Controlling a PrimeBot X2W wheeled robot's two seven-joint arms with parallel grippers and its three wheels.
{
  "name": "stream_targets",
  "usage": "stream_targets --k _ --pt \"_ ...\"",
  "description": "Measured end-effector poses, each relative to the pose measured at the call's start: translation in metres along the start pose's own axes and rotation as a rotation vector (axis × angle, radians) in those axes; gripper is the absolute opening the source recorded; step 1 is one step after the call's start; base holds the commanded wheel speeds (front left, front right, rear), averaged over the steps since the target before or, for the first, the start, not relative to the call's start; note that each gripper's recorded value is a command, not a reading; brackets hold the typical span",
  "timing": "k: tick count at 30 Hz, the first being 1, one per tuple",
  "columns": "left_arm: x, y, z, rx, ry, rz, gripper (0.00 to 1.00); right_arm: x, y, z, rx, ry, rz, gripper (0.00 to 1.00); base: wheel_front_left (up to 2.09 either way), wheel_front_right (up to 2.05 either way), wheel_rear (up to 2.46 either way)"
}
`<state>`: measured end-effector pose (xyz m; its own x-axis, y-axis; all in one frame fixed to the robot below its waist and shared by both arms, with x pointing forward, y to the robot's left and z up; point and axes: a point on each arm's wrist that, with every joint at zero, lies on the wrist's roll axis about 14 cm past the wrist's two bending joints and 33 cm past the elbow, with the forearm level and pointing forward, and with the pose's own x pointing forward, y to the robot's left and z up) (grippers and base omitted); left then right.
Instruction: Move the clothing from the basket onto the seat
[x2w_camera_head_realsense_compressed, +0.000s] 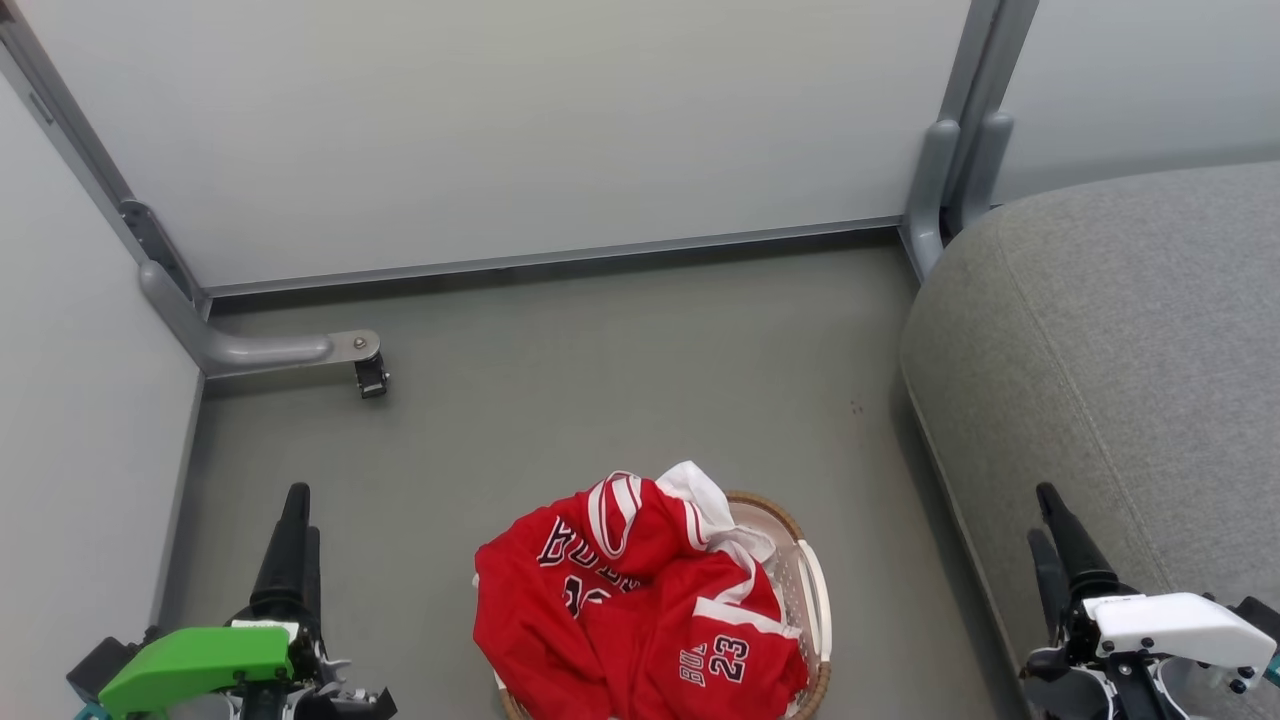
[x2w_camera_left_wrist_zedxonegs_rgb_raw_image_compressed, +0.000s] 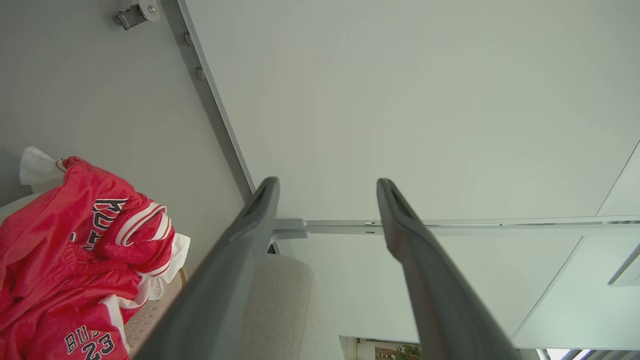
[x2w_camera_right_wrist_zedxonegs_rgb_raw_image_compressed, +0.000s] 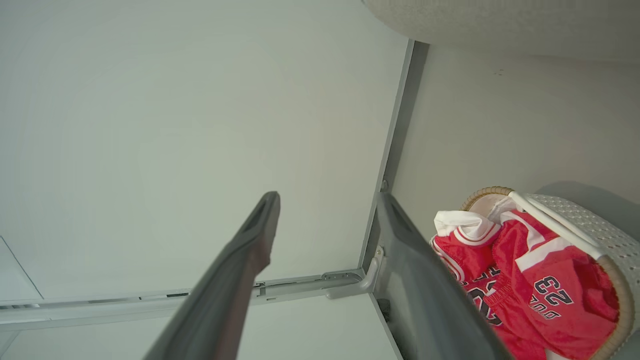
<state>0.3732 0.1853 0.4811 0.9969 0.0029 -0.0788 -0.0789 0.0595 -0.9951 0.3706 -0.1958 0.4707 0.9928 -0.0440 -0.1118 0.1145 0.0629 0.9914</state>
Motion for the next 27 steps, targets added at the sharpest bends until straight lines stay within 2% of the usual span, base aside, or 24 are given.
stream_targets --k 18,27 --pt "0.0 -0.02 -0.008 0.341 -0.006 -0.057 1.0 -0.001 0.02 0.003 -0.36 -0.04 0.055 1.0 0.0 0.0 0.0" --pt "-0.002 -0.019 -0.012 0.521 -0.007 -0.052 1.0 -0.001 0.025 0.001 -0.532 -0.05 0.073 1.0 0.0 0.0 0.0"
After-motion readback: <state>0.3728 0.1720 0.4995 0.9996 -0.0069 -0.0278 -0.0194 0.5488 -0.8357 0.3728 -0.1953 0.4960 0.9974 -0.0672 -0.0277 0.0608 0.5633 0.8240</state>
